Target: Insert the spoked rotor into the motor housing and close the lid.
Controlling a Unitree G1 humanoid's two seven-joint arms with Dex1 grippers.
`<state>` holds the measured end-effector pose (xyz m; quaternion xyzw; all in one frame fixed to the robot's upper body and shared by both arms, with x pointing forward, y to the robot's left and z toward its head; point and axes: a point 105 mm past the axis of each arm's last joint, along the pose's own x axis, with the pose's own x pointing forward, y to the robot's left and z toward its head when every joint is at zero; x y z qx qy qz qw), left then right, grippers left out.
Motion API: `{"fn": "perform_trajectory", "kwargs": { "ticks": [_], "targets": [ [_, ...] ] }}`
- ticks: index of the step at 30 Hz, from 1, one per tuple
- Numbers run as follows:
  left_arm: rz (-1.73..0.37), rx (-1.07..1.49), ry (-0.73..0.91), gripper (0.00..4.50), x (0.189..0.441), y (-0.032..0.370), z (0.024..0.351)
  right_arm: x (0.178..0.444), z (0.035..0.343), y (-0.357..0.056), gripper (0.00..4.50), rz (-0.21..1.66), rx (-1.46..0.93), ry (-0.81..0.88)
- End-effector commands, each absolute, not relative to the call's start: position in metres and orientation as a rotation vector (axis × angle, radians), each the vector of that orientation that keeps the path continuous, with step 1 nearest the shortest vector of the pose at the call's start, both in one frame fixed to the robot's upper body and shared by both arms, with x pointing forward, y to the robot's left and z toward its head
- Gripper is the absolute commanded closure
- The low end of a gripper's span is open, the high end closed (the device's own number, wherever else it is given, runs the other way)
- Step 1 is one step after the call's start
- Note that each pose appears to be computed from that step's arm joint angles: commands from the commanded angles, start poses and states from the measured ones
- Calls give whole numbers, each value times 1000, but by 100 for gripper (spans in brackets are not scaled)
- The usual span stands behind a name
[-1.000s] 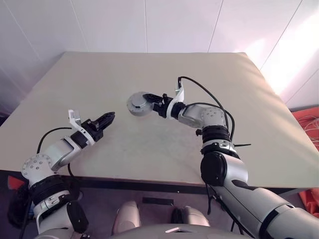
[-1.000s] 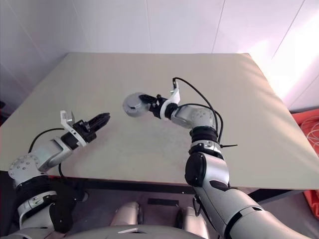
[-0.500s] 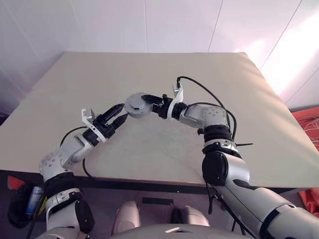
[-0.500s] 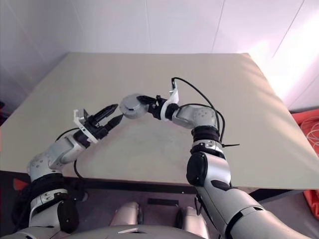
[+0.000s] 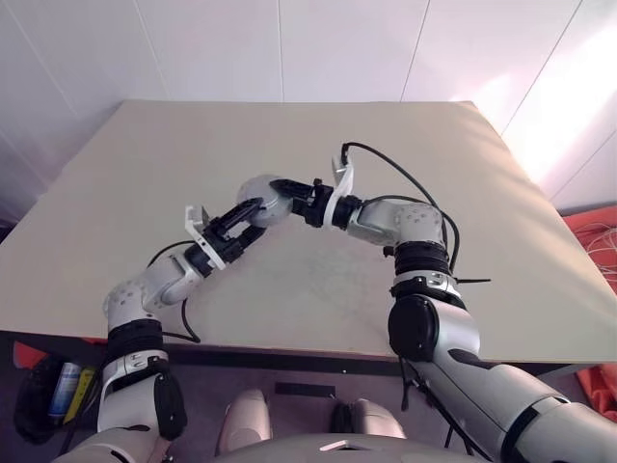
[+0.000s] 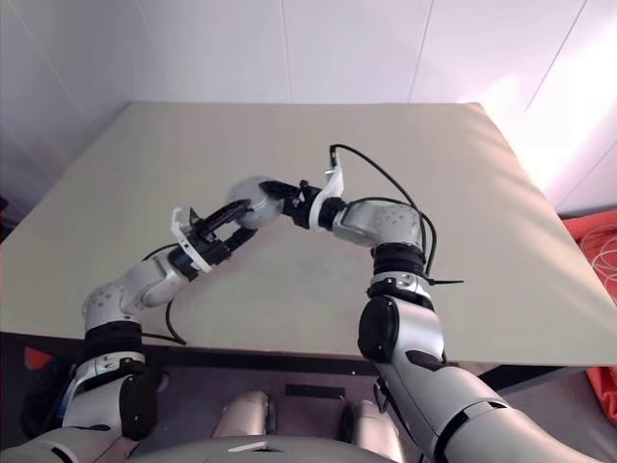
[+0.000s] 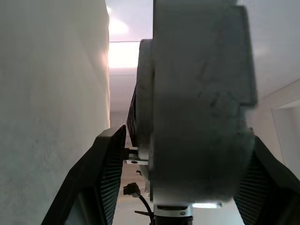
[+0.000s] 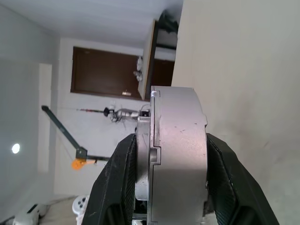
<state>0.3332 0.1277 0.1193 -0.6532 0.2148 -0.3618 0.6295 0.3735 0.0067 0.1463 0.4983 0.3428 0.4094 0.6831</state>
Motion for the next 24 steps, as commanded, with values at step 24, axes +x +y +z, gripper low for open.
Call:
{"fn": "perform_trajectory", "kwargs": {
  "ticks": [24],
  "targets": [
    [-759, -1470, 340, 150, 347, 153, 125, 376, 175, 8, 247, 990, 1123, 665]
  ]
}}
